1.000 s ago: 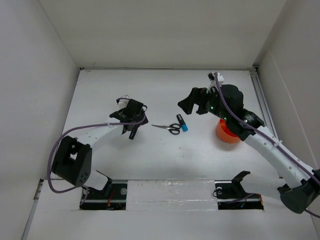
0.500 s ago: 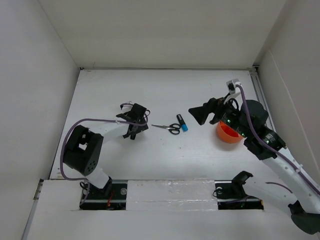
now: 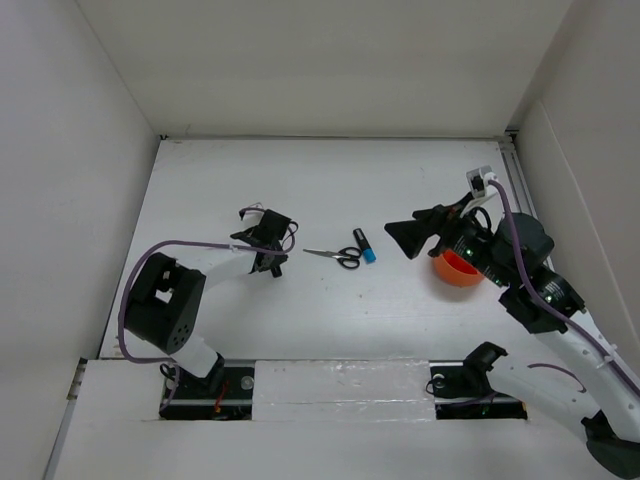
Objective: Sort the stationery into containers
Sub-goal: Pick up the pen from the center of the board, then place the pen in the storage box, then pick up the pen from the center of the board.
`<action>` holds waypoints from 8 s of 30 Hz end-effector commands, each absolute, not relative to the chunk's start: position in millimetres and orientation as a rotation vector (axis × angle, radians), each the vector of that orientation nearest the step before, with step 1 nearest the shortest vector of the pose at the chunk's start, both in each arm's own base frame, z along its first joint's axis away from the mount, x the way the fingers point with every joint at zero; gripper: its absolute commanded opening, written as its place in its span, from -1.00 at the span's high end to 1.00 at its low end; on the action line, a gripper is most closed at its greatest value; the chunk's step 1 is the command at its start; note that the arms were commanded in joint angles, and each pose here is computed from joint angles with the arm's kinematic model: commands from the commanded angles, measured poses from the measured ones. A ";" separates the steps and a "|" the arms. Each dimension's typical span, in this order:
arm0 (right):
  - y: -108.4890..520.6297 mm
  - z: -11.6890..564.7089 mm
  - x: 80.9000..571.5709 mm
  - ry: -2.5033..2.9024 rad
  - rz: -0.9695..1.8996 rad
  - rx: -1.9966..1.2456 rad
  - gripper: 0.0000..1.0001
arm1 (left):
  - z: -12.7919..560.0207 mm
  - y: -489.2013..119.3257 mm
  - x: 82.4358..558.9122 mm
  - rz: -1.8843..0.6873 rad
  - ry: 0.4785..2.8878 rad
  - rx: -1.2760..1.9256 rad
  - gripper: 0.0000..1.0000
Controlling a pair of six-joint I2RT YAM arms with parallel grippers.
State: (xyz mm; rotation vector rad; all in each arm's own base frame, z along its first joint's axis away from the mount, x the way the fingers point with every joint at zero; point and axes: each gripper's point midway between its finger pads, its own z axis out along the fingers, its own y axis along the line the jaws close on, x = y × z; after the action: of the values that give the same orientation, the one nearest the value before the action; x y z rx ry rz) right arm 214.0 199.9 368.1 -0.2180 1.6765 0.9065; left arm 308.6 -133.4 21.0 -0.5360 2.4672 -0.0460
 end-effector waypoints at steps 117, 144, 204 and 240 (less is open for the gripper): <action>16.6 198.8 355.8 1.859 0.014 0.364 1.00 | 159.6 -256.8 205.4 -0.540 2.123 0.173 -1.00; 15.3 180.9 356.9 1.878 -0.095 0.434 0.93 | 165.7 -257.8 203.1 -0.578 2.095 0.190 -1.00; 78.4 373.9 224.3 1.537 0.460 0.292 -1.00 | 75.8 -374.0 364.6 -0.199 2.502 -0.252 -1.00; 82.8 377.4 211.0 1.502 0.538 0.238 -0.93 | 6.8 -349.8 381.7 0.090 2.632 -0.240 0.14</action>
State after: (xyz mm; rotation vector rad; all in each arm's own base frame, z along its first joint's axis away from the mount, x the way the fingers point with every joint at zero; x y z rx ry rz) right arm 210.9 81.8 364.3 0.2335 1.5557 0.5122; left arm 388.9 -361.3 26.8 -0.2643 2.5805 0.0037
